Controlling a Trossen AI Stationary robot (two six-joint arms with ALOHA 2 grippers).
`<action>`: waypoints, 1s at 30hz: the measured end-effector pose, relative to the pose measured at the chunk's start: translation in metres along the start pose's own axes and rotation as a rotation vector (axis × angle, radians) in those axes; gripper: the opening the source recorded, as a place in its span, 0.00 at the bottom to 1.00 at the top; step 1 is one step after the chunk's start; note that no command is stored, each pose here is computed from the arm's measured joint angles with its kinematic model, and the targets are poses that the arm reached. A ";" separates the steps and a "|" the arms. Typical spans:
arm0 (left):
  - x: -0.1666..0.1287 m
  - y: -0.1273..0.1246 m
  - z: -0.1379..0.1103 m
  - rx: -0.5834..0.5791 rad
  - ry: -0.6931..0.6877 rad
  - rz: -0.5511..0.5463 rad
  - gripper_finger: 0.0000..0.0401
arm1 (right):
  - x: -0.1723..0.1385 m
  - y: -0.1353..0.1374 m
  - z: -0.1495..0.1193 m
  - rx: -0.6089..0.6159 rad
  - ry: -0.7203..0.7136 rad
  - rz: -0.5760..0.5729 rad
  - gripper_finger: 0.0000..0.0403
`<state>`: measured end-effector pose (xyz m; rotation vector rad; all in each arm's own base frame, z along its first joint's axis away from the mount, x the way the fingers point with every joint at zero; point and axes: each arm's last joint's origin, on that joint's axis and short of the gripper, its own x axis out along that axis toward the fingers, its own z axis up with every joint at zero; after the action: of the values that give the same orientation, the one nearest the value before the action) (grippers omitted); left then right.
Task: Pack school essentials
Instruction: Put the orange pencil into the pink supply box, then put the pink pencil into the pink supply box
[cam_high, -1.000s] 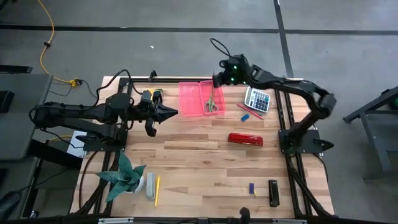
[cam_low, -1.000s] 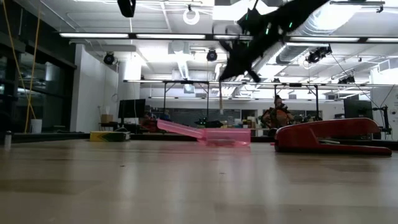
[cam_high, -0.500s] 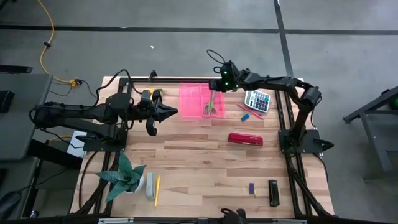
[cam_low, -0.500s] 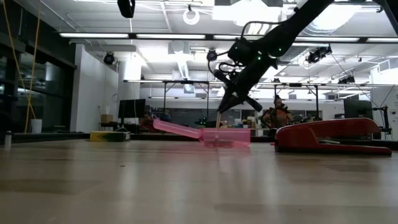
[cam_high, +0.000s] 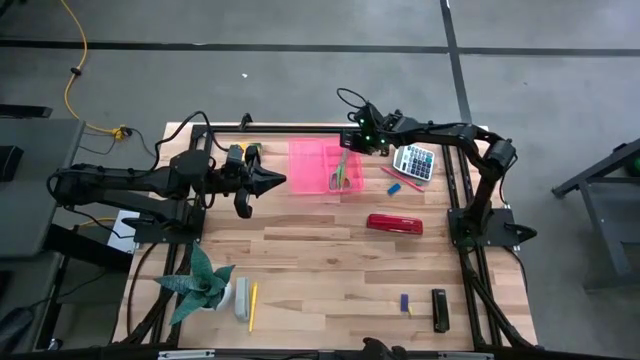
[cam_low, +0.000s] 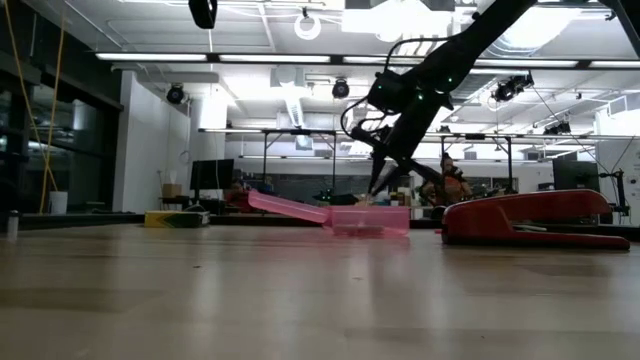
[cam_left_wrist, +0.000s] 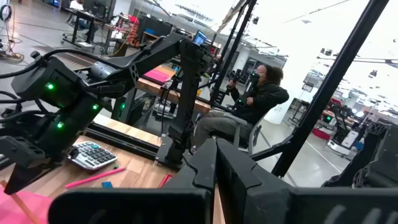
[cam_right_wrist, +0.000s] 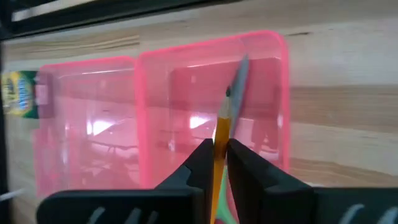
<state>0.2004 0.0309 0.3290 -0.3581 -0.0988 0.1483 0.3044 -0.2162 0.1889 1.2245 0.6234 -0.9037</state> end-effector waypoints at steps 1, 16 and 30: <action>0.000 0.000 0.000 -0.002 0.000 0.000 0.00 | 0.000 -0.001 0.000 0.001 0.003 -0.006 0.10; 0.000 0.000 0.000 -0.016 -0.001 0.000 0.00 | -0.029 0.012 0.000 -0.248 -0.055 0.071 0.33; -0.008 0.003 0.009 0.019 -0.043 0.016 0.00 | -0.170 0.015 -0.110 -0.780 -0.414 0.671 0.34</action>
<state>0.1907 0.0354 0.3354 -0.3370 -0.1369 0.1731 0.2355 -0.0672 0.3077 0.4475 0.1567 -0.2628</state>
